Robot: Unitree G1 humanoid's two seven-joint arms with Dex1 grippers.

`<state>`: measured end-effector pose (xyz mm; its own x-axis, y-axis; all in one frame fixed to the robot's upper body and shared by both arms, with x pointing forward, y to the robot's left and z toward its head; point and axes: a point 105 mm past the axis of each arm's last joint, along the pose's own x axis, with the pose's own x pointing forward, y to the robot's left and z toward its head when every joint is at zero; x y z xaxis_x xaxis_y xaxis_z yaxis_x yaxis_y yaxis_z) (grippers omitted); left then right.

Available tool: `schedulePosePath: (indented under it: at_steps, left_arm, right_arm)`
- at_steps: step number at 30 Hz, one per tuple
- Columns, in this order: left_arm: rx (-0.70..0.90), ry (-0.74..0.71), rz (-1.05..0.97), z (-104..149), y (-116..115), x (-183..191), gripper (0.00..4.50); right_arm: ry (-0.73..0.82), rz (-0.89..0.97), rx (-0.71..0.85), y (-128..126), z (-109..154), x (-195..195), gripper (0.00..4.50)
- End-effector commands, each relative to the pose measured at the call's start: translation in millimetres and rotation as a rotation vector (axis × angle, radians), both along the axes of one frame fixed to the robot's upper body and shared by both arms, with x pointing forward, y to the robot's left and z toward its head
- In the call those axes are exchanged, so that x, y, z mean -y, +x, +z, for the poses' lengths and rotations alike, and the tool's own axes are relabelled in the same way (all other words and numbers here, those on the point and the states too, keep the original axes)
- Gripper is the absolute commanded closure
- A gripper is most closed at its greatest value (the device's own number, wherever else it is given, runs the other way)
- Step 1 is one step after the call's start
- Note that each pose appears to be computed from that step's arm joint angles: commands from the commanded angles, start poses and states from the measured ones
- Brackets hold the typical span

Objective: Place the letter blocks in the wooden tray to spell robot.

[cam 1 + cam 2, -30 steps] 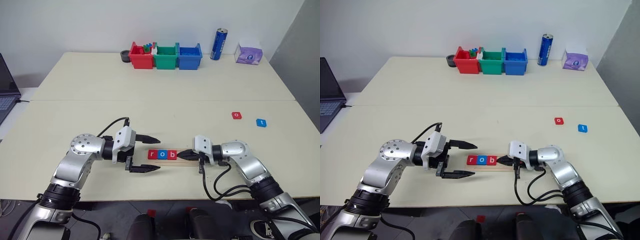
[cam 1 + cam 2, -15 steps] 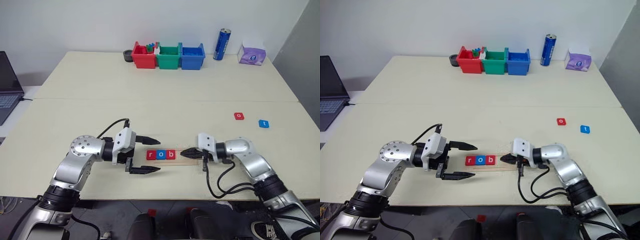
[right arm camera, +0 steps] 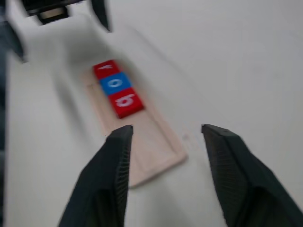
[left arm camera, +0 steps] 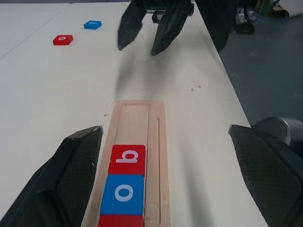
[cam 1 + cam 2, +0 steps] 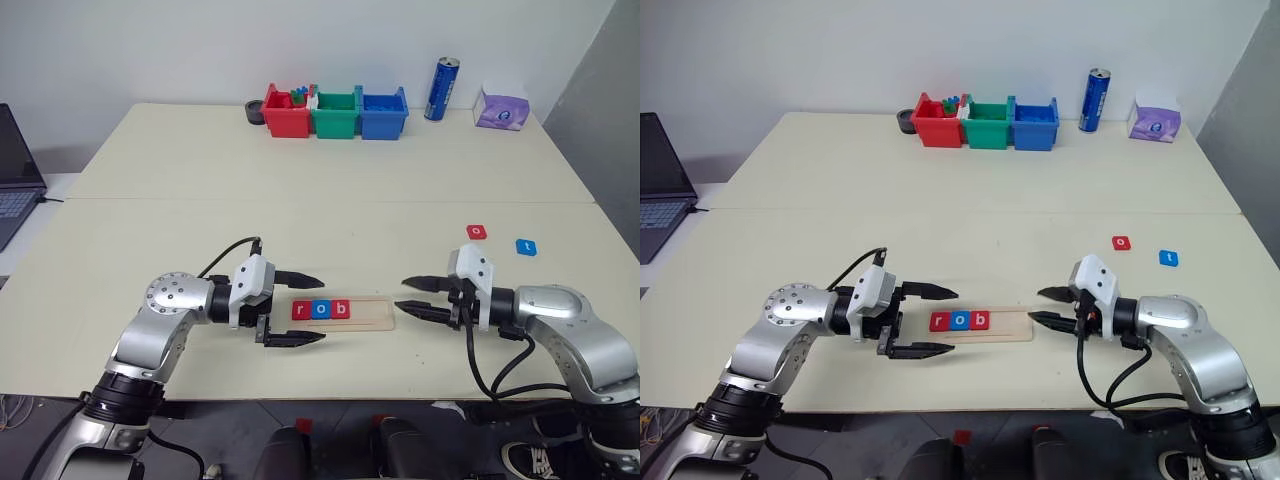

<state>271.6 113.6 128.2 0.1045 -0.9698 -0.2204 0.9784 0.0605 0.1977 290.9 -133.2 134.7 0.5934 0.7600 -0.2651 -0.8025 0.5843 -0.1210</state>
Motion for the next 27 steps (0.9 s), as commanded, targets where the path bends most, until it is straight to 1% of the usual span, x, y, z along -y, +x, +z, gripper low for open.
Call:
schedulePosePath:
  at_steps: [1,3,6,8,10,16,21,27]
  left_arm:
    - [0.038,-0.032,-0.019,10,0,11,0.0]
    - [0.043,-0.048,-0.017,12,2,15,0.0]
    - [0.053,-0.072,-0.015,15,7,23,0.0]
    - [0.059,-0.082,-0.018,16,10,28,0.0]
    - [0.062,-0.089,-0.026,17,10,31,0.0]
    - [0.068,-0.084,-0.035,18,12,31,0.0]
    - [0.076,-0.077,-0.034,19,13,28,0.0]
    - [0.079,-0.064,-0.031,17,12,26,0.0]
  right_arm:
    - [0.029,-0.305,0.103,24,17,27,0.66]
    - [0.023,-0.484,0.141,37,16,44,0.03]
    - [0.002,-0.689,0.186,52,12,66,0.03]
    - [-0.04,-0.78,0.222,61,10,80,0.03]
    - [-0.041,-0.846,0.224,73,9,94,0.03]
    - [0.02,-0.931,0.165,99,3,112,0.03]
    - [0.079,-0.936,0.105,114,-5,115,0.03]
    - [0.079,-0.937,0.075,127,-13,120,0.03]
